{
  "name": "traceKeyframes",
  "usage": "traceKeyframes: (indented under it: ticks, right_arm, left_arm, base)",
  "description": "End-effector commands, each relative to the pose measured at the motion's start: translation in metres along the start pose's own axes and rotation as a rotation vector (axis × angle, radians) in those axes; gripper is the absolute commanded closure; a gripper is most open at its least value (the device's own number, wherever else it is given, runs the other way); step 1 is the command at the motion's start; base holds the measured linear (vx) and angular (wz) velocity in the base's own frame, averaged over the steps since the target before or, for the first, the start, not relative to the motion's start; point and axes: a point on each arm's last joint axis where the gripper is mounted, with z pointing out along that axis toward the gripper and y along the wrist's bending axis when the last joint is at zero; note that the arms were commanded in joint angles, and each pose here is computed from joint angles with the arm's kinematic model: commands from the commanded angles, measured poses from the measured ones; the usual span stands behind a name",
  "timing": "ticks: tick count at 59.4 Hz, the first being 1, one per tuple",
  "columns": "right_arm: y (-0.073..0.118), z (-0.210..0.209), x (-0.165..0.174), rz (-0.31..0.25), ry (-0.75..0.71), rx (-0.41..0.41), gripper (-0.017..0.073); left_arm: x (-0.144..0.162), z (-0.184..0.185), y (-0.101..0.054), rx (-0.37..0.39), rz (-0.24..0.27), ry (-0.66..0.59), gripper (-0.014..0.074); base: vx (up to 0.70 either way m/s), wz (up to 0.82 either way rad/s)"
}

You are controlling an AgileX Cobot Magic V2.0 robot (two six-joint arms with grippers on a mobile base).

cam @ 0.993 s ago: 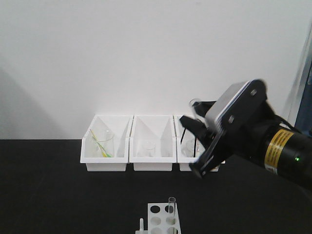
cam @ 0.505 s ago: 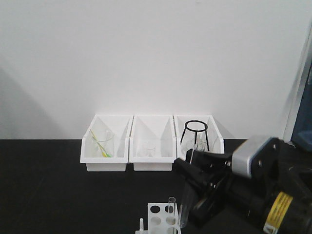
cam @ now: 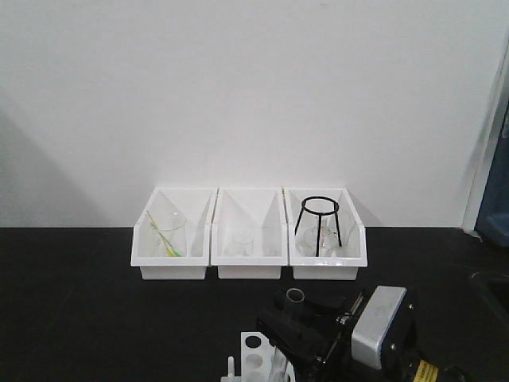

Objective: Flip and reinsert test tube from rack

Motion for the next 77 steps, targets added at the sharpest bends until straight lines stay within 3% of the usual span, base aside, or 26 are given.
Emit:
traceKeyframes:
  ticks: [1, 9, 17, 31, 54, 77]
  right_arm:
    - [-0.002, 0.002, -0.03, -0.037, -0.216, -0.027, 0.057]
    - [-0.003, 0.012, -0.037, -0.089, -0.2, -0.095, 0.057]
    - [-0.009, 0.02, -0.043, 0.0, -0.172, -0.092, 0.057]
    - [0.001, 0.019, -0.034, -0.063, -0.088, -0.2, 0.057]
    - [-0.002, 0.023, -0.013, -0.052, -0.001, -0.192, 0.057]
    - [-0.004, 0.029, 0.025, 0.015, 0.047, -0.199, 0.0568]
  left_arm:
    - [-0.009, -0.001, -0.001, 0.013, -0.014, -0.09, 0.0599]
    - [-0.009, -0.001, -0.001, 0.013, -0.014, -0.09, 0.0599]
    - [-0.009, -0.001, -0.001, 0.013, -0.014, -0.09, 0.0599]
    - [-0.009, -0.001, -0.001, 0.013, -0.014, -0.09, 0.0599]
    - [-0.009, -0.001, -0.001, 0.013, -0.014, -0.09, 0.0599]
    - [-0.009, -0.001, -0.001, 0.013, -0.014, -0.09, 0.0599]
  base:
    - [0.0, 0.0]
    - [0.0, 0.0]
    - [0.0, 0.0]
    - [0.0, 0.0]
    - [0.0, 0.0]
    - [0.0, 0.0]
